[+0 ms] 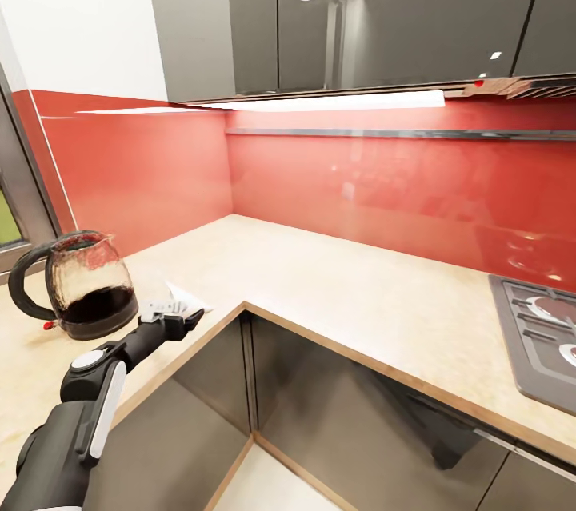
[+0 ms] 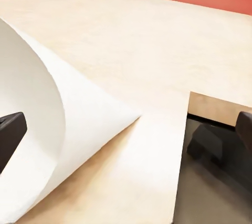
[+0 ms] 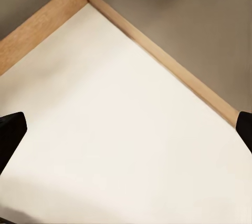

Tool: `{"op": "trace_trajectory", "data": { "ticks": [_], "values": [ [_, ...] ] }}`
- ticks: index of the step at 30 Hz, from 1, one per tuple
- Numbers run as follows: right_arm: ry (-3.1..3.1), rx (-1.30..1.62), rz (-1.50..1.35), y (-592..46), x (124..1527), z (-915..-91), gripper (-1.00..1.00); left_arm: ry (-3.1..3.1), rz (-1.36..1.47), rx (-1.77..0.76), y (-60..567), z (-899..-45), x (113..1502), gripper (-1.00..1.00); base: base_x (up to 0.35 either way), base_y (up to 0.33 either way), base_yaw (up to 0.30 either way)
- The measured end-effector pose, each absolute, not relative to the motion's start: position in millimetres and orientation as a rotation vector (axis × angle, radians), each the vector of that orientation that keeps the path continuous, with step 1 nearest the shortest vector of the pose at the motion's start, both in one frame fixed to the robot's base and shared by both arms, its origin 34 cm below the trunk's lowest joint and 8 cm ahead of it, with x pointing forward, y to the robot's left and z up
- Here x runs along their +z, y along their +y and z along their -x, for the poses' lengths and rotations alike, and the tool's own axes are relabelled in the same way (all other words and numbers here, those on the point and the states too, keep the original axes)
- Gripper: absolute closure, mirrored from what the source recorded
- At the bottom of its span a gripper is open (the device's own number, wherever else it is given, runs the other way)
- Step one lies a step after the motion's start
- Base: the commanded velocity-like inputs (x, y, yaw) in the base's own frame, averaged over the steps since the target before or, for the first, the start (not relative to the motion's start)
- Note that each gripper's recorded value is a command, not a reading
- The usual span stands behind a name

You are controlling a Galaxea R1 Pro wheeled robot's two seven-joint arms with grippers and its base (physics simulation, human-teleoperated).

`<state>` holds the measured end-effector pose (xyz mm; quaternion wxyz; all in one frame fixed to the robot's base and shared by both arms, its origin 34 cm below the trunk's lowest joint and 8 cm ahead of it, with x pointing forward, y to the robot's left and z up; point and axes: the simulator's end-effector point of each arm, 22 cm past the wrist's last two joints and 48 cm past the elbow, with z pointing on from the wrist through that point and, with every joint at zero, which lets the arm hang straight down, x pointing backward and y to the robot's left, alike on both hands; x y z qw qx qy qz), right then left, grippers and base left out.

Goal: Set up a coffee station on the kitchen countertop: keep the coffee maker on the countertop, move the bottle of coffee from the kitchen shelf to the counter next to the coffee maker, place a paper coffee filter on top of the coffee maker, put the saucer next to the coffee maker with the coffee cup on the saucer, and place the electric kettle next to the coffee maker.

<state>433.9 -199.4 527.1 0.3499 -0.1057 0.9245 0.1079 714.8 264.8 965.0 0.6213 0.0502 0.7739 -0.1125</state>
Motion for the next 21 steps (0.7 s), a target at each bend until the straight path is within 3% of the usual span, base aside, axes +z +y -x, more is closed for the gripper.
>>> {"op": "trace_trajectory", "data": {
  "ticks": [21],
  "values": [
    [2.395,0.28,0.274,-199.4,527.1,-434.0,-1.0,1.779,-0.115,-0.258,265.0,-714.9,964.7,-1.0,0.037,-0.029,0.0]
  ]
}}
